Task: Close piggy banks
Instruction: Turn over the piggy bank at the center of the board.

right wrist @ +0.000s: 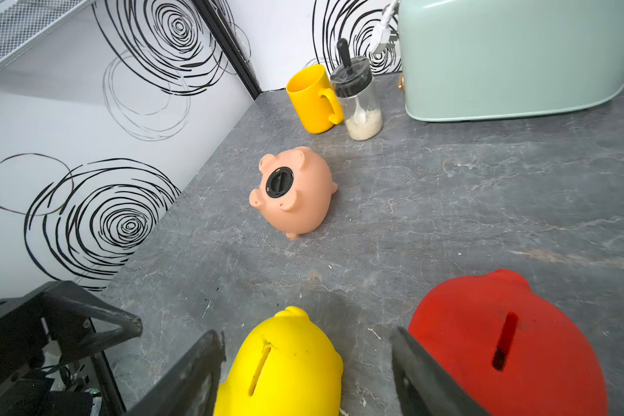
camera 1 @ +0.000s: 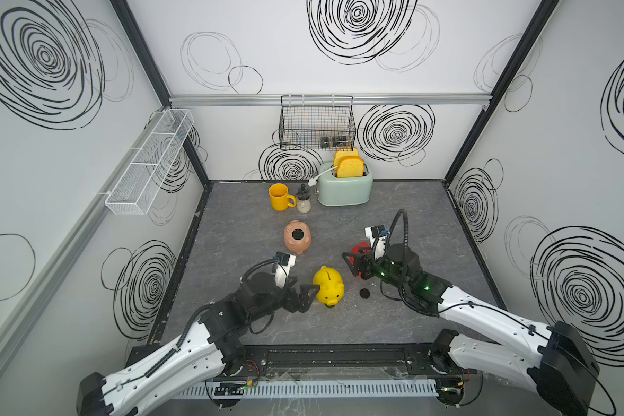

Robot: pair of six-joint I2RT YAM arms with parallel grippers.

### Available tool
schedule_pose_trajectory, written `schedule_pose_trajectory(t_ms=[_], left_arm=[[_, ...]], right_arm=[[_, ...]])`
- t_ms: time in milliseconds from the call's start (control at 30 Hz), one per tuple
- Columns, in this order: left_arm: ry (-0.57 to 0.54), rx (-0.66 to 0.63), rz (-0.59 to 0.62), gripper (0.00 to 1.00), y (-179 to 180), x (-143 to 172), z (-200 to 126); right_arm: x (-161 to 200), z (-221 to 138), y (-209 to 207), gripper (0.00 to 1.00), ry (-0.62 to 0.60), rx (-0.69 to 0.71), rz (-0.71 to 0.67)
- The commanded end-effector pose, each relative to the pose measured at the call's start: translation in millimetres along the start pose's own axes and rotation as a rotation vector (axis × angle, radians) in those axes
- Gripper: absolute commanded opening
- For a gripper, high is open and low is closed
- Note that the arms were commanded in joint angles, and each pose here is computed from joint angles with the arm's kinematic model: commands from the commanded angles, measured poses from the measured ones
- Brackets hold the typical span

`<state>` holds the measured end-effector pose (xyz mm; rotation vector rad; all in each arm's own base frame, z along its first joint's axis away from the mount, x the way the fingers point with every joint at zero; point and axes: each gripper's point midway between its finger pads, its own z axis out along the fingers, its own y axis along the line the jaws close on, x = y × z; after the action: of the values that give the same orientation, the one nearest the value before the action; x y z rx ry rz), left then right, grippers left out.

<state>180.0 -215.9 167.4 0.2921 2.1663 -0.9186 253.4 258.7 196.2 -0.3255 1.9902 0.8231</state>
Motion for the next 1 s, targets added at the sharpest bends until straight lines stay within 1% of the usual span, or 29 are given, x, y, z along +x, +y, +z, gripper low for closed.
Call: schedule_pose_trajectory(t_ms=[0, 100, 200, 300, 367, 500, 567, 700, 967], left_arm=[[-0.066, 0.025, -0.039, 0.98, -7, -12, 11], [-0.027, 0.034, -0.053, 0.97, -8, -3, 24], [0.010, 0.020, -0.072, 0.93, -5, 5, 37], [0.026, 0.009, -0.094, 0.91, -2, 10, 45], [0.033, 0.009, -0.113, 0.89, 0, 13, 49], [0.037, 0.008, -0.141, 0.86, 2, 16, 55], [0.048, 0.003, -0.145, 0.82, 5, 20, 58], [0.061, -0.010, -0.152, 0.80, 9, 26, 62], [0.051, -0.029, -0.181, 0.73, 20, 22, 63]], right_arm=[[-12, -4, 3, 0.75, -0.079, -0.035, -0.043], [-7, -4, -2, 0.75, -0.074, -0.034, -0.040], [-1, -5, 0, 0.75, -0.070, -0.057, -0.037], [0, -10, 12, 0.75, -0.076, -0.141, -0.045], [2, -11, 16, 0.75, -0.077, -0.165, -0.045], [7, -6, 13, 0.75, -0.053, -0.150, -0.041], [10, -4, 15, 0.74, -0.039, -0.164, -0.045], [14, -4, 18, 0.74, -0.022, -0.183, -0.037], [22, 0, 17, 0.73, 0.008, -0.192, -0.034]])
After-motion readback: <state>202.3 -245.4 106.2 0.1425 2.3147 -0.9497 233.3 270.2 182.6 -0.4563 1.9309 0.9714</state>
